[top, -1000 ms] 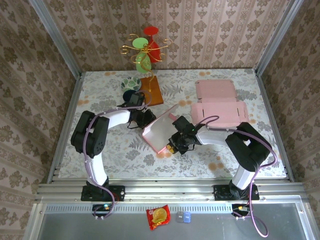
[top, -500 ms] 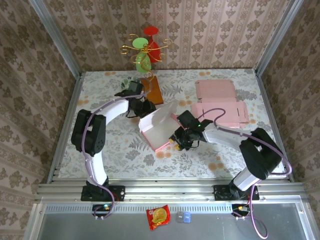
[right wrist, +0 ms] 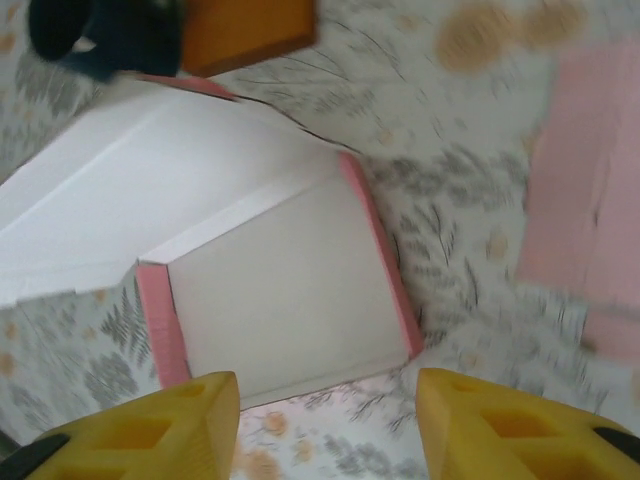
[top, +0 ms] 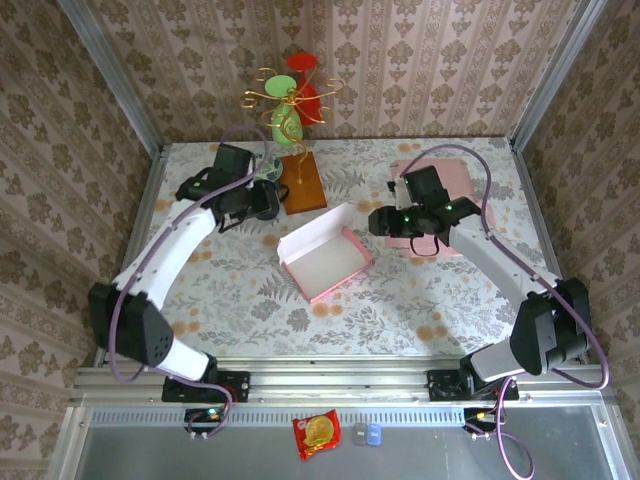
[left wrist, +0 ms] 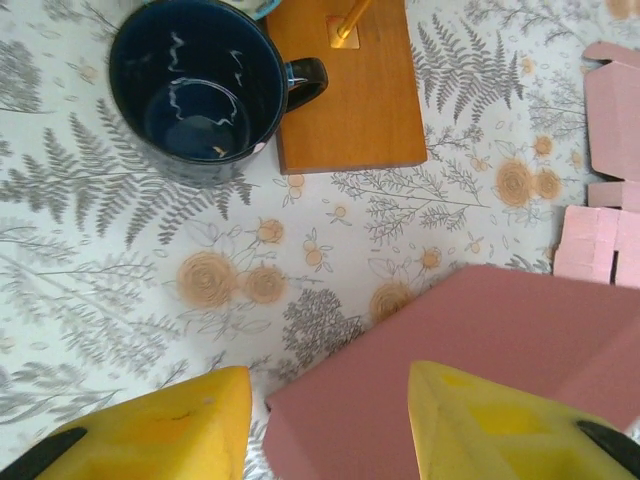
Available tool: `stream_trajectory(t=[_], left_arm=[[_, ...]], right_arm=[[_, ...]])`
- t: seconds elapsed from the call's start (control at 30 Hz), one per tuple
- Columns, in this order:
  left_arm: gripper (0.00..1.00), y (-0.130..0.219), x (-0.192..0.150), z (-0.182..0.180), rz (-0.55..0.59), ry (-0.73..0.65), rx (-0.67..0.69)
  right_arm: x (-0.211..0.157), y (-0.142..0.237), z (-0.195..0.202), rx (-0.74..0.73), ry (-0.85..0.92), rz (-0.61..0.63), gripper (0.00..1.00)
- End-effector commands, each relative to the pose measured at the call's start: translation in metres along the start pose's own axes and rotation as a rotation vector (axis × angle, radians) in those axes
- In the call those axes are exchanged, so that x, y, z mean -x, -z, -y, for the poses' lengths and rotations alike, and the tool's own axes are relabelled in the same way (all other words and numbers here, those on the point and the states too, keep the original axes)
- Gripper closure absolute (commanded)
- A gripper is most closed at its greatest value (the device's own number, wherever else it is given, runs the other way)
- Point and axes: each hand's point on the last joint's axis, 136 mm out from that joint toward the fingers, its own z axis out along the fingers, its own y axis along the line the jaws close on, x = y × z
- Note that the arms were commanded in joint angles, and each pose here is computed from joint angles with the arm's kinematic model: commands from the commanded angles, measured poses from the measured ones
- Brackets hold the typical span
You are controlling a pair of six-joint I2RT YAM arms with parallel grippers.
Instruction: Fold the paper box
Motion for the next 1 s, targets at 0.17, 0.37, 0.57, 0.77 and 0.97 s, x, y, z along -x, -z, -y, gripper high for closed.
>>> stream_trajectory(t=[0.17,0.37,0.57,0.77,0.97], left_arm=[[0.51,0.031,-0.085,-0.002,-0.119,-0.214,-0.069],[0.48,0.021,-0.113,0.009,-0.118,-0.325,-0.161],[0.47,0.000,-0.114,0.000,-0.133,-0.345,-0.101],[0.47,-0.011,-0.111,-0.002,-0.143,-0.365,-0.069],[0.47,-0.018,-0.113,-0.006,-0.157,-0.379,-0.048]], right_arm=[[0.007,-0.048,-0.003,0.126,0.638,-0.047,0.42],[0.032,-0.060,0.000,0.162,0.748,0.022,0.40],[0.039,-0.074,-0.009,0.252,0.772,0.010,0.40],[0.049,-0.082,-0.013,0.271,0.767,0.015,0.44],[0.057,-0.089,-0.014,0.265,0.774,0.025,0.47]])
